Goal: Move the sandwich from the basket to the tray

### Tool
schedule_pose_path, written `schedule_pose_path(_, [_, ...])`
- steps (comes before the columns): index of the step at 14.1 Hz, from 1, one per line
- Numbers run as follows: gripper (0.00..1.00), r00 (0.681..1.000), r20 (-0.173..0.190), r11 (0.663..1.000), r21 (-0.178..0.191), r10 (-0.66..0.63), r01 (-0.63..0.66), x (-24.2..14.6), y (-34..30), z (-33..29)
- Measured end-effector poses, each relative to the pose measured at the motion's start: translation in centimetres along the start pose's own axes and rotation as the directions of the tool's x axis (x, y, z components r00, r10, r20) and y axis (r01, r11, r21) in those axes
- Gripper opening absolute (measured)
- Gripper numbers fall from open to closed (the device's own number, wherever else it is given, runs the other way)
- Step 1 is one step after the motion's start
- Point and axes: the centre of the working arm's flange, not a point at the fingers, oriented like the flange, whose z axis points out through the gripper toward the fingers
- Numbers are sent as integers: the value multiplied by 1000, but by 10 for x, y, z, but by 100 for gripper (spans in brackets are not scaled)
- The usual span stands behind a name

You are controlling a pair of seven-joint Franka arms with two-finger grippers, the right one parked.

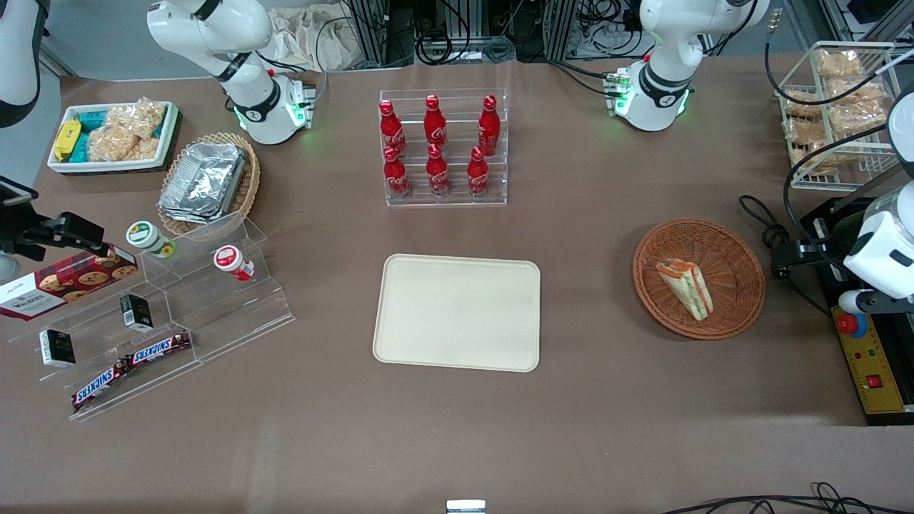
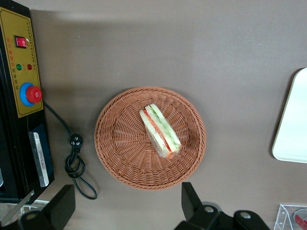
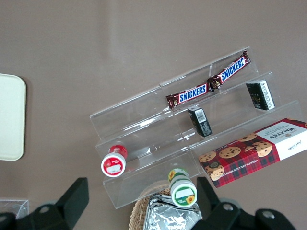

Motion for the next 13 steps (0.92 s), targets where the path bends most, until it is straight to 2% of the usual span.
schedule_pose_path(4, [99, 1000, -14, 1000, -2, -2, 2, 3, 0, 0])
schedule_pose_path(7, [99, 1000, -11, 1000, -20, -5, 5, 4, 1, 2])
schedule_pose_path(9, [100, 1000, 12, 1000, -20, -14, 15, 4, 0, 11])
schedule_pose_path(11, [100, 997, 55, 998, -16, -52, 53, 1, 1, 35])
schedule_pose_path(13, [100, 995, 60, 996, -14, -82, 83, -3, 3, 63])
